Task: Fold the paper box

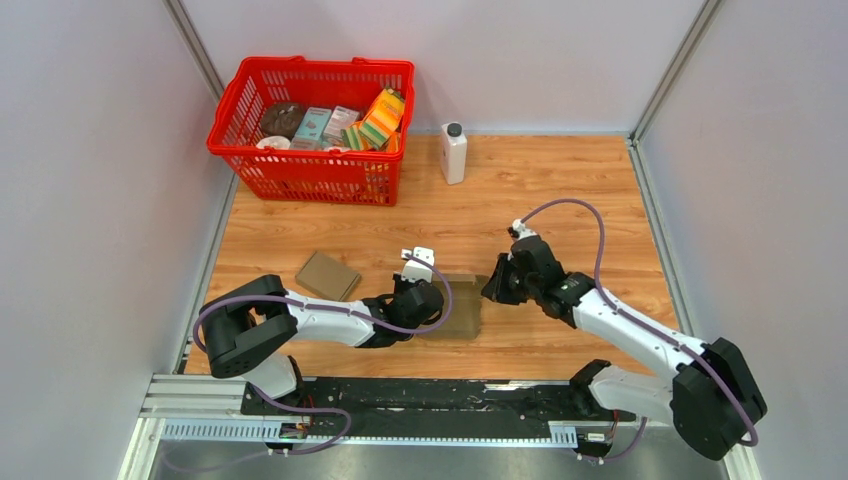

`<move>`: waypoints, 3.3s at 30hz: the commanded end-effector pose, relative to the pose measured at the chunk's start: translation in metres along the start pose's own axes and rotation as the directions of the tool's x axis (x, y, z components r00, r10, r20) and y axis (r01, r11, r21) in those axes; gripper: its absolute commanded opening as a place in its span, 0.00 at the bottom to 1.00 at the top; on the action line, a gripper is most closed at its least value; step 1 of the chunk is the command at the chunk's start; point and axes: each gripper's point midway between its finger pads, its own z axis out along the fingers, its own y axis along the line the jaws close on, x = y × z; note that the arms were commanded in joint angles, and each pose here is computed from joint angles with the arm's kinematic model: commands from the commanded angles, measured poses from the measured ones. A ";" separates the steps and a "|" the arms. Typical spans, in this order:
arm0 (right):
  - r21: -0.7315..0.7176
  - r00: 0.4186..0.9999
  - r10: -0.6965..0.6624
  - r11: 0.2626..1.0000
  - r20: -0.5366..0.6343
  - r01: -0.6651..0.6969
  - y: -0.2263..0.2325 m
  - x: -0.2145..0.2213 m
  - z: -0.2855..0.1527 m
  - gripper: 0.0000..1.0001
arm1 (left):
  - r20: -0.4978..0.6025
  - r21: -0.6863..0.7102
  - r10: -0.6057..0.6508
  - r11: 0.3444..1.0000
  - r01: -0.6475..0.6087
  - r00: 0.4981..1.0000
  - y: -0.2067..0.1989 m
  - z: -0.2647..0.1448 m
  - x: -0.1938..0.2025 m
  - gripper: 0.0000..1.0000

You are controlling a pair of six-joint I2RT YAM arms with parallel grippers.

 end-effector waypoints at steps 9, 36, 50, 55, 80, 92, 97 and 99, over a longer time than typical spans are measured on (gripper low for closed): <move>0.228 0.983 -0.186 0.957 -0.008 0.183 -0.042 -0.003 0.036 0.00 | -0.098 0.018 0.046 0.999 -0.044 0.994 0.001 -0.005 0.022 0.00; -0.084 0.998 -0.065 0.994 -0.013 0.064 0.027 0.006 0.071 0.00 | -0.104 0.038 0.033 0.999 -0.029 0.994 0.000 -0.008 0.021 0.00; 0.252 0.968 -0.248 0.935 -0.034 0.248 -0.043 -0.007 -0.014 0.40 | -0.101 0.040 0.040 0.999 -0.036 0.994 0.001 -0.009 0.022 0.00; 0.216 0.954 -0.300 0.930 -0.027 0.298 -0.039 -0.014 -0.009 0.46 | -0.101 0.046 0.040 0.998 -0.035 0.994 0.001 -0.009 0.021 0.00; 0.092 0.998 0.022 0.996 -0.056 -0.016 0.018 -0.008 0.000 0.00 | -0.073 0.023 0.038 0.999 -0.037 0.997 0.001 -0.009 0.008 0.00; 0.078 0.953 0.304 0.950 0.001 -0.303 0.019 -0.002 0.008 0.00 | -0.070 0.023 0.015 1.000 -0.013 0.997 -0.001 -0.011 0.005 0.00; 0.039 0.908 0.416 0.907 0.057 -0.418 0.020 -0.003 0.005 0.00 | -0.066 0.022 0.011 1.000 -0.009 0.998 -0.002 -0.011 0.005 0.00; 0.049 0.895 0.439 0.895 0.075 -0.443 0.018 -0.002 0.006 0.00 | -0.063 0.024 0.008 1.000 -0.007 0.998 -0.003 -0.011 0.004 0.00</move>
